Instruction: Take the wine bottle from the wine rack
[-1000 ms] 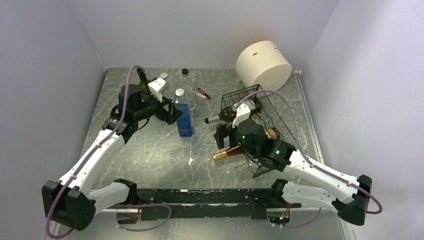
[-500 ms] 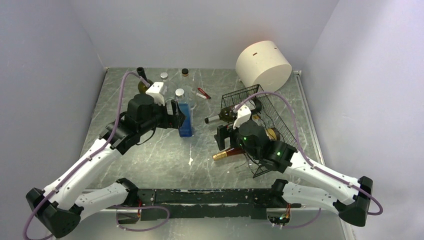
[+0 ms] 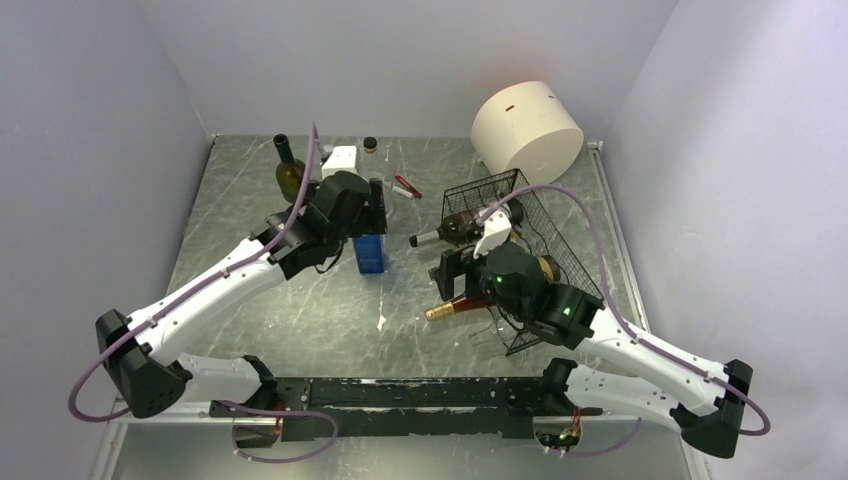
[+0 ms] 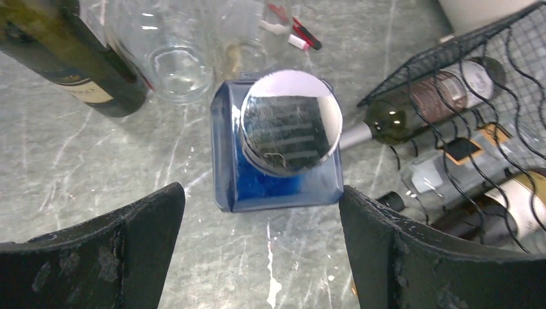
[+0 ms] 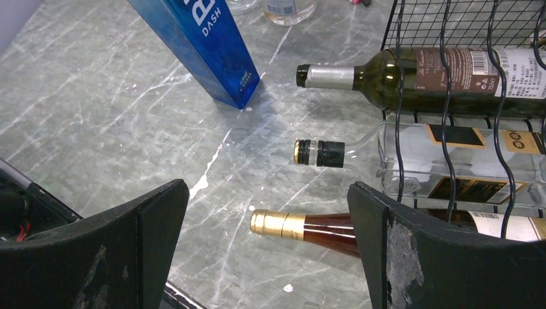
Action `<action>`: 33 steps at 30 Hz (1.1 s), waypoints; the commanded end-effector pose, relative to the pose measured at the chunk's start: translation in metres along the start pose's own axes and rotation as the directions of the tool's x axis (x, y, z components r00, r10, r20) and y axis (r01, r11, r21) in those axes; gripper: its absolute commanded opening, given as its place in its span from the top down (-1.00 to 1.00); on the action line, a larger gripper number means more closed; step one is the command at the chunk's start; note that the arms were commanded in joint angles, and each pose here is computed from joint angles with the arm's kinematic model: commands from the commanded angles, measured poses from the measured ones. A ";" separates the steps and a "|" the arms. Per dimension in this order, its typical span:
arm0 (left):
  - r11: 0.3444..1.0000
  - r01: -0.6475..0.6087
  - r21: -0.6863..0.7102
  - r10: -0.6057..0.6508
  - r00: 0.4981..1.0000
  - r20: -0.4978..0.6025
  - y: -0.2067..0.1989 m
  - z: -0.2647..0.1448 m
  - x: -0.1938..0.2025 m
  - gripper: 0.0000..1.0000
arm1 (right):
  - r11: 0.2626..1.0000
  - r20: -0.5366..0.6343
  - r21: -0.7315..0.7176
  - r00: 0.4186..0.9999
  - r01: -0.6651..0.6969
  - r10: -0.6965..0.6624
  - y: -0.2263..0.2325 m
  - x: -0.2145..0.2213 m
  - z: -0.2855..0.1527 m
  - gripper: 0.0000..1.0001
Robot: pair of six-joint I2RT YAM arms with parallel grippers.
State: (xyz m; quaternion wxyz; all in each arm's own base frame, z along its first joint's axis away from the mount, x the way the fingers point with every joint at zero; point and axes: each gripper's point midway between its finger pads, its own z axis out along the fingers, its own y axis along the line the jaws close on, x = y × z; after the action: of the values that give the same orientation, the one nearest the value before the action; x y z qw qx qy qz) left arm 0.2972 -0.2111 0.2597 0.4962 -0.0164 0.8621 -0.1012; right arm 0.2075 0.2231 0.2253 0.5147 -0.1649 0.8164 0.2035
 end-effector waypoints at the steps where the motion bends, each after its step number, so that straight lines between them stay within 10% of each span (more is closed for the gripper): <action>1: 0.995 0.001 -0.102 0.004 0.998 0.055 0.010 0.003 -0.018 -0.87 | 1.000 0.021 0.015 0.999 -0.024 0.024 -0.006 -0.004 -0.008 -1.00; 15: 0.997 -0.003 -0.081 0.005 1.000 0.026 -0.008 0.034 -0.015 -0.90 | 1.000 0.020 0.017 1.000 -0.006 0.005 -0.007 -0.002 -0.007 -1.00; 25: 0.984 -0.027 -0.174 0.036 0.998 0.045 0.032 0.018 -0.025 0.19 | 1.000 0.011 0.024 1.000 -0.004 0.004 -0.009 0.001 -0.006 -1.00; 33: 0.957 0.010 -0.289 0.015 0.996 0.086 0.103 -0.019 -0.050 0.43 | 1.000 0.019 0.010 1.000 0.002 -0.002 -0.003 -0.003 -0.001 -1.00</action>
State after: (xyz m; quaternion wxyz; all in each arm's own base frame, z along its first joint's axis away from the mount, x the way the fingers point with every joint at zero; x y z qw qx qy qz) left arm 0.3162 -0.1463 0.2440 0.4698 -0.0491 0.8813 0.0118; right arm 0.2060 0.2188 0.2253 0.5156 -0.1622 0.8170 0.2010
